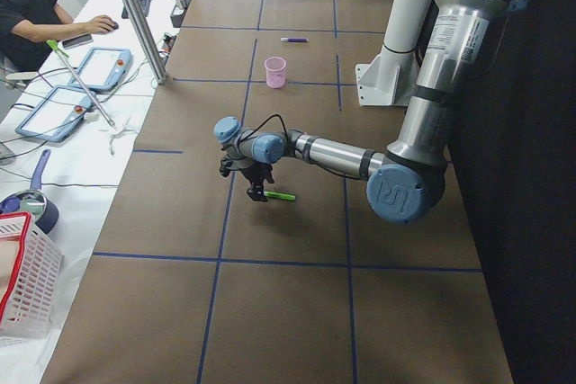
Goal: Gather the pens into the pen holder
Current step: 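Lower the left gripper onto the green highlighter and grasp it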
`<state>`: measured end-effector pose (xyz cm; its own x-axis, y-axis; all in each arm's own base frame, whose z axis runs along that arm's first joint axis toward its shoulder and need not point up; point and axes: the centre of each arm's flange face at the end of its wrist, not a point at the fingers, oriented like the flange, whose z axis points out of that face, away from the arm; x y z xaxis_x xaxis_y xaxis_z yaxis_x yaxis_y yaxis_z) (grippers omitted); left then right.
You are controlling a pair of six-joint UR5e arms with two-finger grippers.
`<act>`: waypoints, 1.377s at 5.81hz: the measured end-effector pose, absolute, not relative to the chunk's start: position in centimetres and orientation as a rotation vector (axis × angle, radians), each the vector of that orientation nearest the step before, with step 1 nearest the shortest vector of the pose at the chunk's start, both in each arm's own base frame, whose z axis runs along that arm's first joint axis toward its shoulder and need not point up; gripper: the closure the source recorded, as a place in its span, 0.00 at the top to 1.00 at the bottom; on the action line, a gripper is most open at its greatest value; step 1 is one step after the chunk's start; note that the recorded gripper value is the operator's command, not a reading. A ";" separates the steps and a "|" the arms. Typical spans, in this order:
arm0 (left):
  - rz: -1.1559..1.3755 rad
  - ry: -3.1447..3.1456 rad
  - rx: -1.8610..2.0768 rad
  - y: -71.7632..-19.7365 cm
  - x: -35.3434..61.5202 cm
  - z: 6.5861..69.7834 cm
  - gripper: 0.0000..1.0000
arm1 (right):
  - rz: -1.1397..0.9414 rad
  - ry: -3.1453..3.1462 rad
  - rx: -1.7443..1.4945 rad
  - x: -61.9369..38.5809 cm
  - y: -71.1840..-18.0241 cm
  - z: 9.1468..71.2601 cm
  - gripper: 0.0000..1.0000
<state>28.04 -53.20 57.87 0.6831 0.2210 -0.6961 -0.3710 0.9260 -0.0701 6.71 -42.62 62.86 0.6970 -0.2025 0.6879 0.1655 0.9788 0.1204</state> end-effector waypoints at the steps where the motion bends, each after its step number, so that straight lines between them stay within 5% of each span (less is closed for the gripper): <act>1: 0.341 0.749 -0.212 -53.2 28.2 57.8 0.60 | -0.205 -0.773 0.050 6.7 -42.6 62.9 1.00; 4: 0.349 0.746 -0.210 -53.2 28.5 57.8 0.55 | -0.206 -0.771 0.050 6.7 -42.6 62.9 1.00; 8: 0.365 0.741 -0.212 -52.9 28.7 58.1 0.02 | -0.205 -0.771 0.050 6.7 -42.6 62.9 1.00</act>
